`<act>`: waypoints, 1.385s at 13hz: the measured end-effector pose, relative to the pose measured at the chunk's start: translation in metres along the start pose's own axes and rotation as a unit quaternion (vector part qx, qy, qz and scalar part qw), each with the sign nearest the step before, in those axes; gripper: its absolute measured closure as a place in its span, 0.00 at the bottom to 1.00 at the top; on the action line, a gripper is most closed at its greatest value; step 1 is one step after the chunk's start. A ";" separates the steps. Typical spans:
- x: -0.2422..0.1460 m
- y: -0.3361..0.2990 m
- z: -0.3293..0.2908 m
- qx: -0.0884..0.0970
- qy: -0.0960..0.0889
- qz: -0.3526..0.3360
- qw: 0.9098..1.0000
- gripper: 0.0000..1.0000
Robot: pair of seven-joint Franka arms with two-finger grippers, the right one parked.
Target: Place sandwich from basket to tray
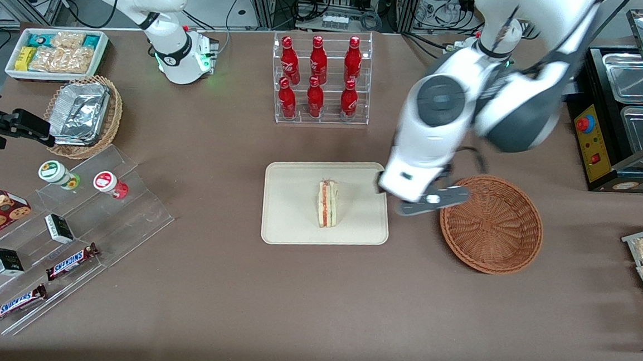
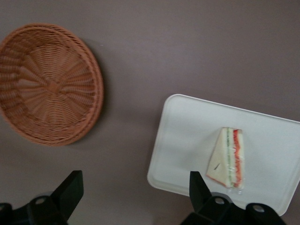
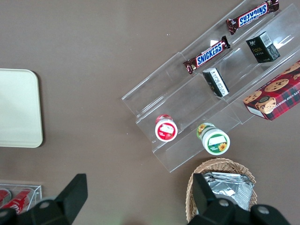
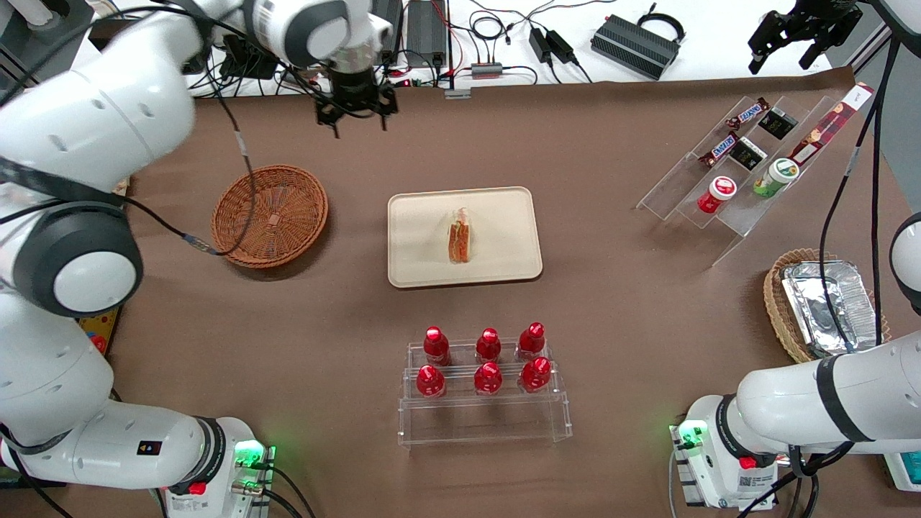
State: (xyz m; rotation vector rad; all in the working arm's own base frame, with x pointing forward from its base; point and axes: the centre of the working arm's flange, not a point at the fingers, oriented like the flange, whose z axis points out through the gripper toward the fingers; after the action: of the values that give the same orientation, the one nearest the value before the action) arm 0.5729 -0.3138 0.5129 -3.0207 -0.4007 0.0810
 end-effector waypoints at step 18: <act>0.035 -0.301 -0.090 -0.022 -0.049 0.198 0.979 0.00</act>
State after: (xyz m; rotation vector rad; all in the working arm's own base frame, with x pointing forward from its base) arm 0.5350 -0.0236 0.6311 -3.0998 0.2013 0.2507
